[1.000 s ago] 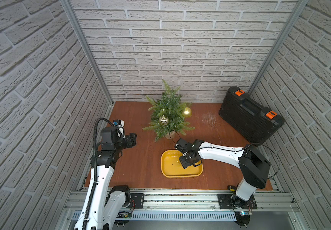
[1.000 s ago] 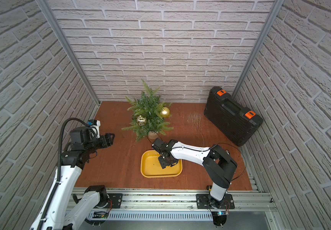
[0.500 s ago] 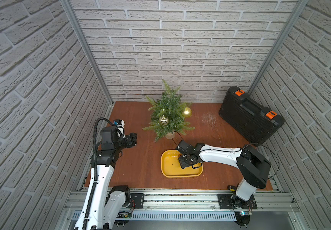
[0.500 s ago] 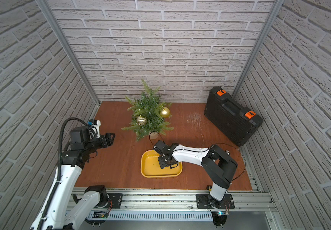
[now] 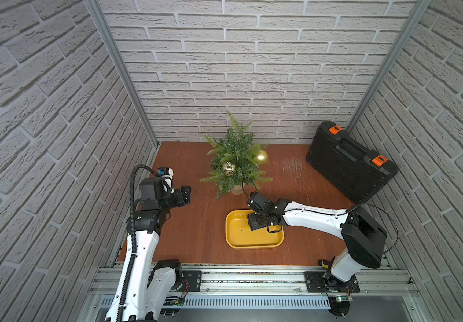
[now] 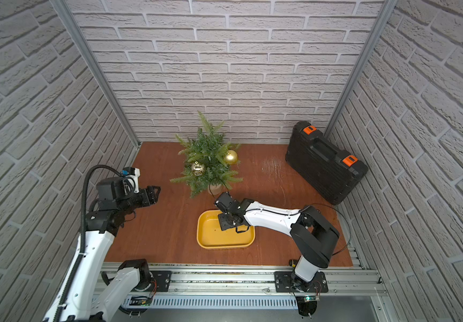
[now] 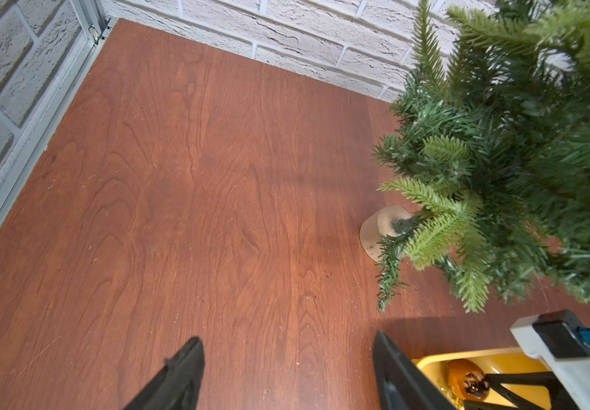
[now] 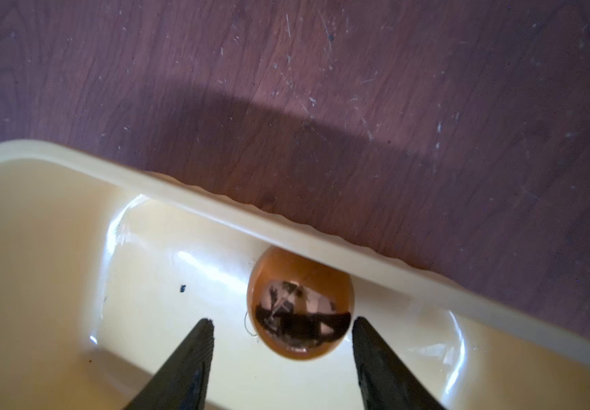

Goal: Decorate the small christmas tree with ornaments
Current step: Pick up an ornament from the container.

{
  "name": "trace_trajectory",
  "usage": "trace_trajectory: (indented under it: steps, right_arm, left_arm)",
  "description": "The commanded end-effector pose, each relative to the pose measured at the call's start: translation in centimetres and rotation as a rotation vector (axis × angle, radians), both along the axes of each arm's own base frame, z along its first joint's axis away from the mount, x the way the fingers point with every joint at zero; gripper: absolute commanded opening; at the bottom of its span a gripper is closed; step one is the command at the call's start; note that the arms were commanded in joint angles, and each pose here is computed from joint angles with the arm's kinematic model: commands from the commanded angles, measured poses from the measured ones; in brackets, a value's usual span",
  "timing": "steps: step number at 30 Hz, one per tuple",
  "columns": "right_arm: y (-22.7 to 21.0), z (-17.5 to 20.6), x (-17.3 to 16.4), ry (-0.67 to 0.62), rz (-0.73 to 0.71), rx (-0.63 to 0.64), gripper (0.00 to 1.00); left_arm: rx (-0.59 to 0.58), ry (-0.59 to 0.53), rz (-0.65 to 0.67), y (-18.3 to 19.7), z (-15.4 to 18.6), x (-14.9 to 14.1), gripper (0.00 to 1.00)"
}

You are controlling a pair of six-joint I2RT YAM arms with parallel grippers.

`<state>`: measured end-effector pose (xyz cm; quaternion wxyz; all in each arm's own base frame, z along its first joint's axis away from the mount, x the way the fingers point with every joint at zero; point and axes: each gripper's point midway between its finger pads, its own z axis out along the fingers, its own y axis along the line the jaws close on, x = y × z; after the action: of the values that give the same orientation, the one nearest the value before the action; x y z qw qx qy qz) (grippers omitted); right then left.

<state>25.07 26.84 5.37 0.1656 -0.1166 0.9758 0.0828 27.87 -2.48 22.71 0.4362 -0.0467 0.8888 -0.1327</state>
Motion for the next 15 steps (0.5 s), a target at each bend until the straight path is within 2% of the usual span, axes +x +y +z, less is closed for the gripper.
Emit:
trace_trajectory:
  steps: [1, 11, 15]
  right_arm:
    - [0.0, 0.2, 1.1, -0.029, -0.008, -0.029, 0.64]
    - [0.6, -1.3, 1.8, -0.022, -0.019, -0.022, 0.63]
    - [0.5, -1.6, 1.8, -0.021, -0.018, -0.028, 0.58]
  left_arm:
    - [-0.001, -0.04, -0.009, 0.0, 0.5, 0.6, 0.75]
    - [-0.015, -0.033, -0.012, 0.0, 0.3, 0.7, 0.75]
    - [-0.017, -0.032, -0.01, 0.0, 0.3, 0.8, 0.75]
